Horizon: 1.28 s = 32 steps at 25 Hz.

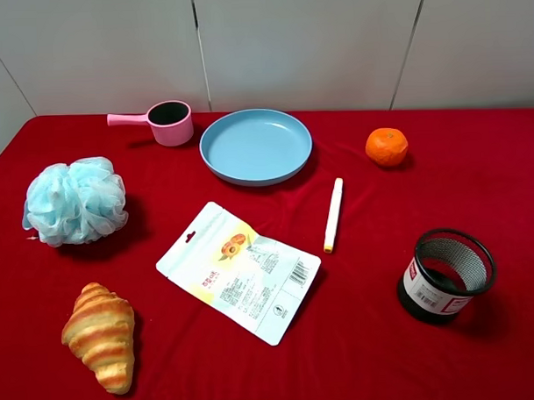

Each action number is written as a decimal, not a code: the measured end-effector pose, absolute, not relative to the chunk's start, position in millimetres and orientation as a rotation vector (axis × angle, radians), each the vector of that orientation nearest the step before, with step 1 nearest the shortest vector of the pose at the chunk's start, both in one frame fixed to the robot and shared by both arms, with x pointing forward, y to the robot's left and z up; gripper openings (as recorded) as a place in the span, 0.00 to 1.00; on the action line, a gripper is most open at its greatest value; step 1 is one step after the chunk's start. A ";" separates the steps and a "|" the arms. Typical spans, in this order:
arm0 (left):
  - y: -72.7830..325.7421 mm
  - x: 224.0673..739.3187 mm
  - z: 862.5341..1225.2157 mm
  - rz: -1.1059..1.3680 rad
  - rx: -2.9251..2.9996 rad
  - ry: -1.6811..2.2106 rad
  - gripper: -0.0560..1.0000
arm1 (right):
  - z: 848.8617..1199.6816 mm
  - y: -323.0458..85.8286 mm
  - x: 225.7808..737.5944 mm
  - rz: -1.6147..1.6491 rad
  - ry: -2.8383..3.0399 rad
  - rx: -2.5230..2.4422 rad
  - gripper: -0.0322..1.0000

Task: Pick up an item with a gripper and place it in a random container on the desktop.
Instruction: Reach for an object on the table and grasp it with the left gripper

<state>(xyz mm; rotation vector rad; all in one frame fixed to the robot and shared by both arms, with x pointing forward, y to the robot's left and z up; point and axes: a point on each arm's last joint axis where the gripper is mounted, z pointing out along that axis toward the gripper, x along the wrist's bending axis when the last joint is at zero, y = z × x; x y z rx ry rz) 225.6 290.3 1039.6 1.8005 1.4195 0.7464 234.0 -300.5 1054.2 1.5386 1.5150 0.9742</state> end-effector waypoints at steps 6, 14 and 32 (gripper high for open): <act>290.3 225.6 1039.6 0.746 1.801 1.419 0.99 | 1054.2 -300.5 234.0 0.974 1.515 1.539 0.70; 290.3 225.6 1039.6 0.746 1.801 1.419 0.99 | 1054.2 -300.5 234.0 0.974 1.515 1.539 0.70; 290.4 225.6 1039.6 0.742 1.793 1.428 0.99 | 1054.2 -300.5 234.0 0.974 1.515 1.539 0.70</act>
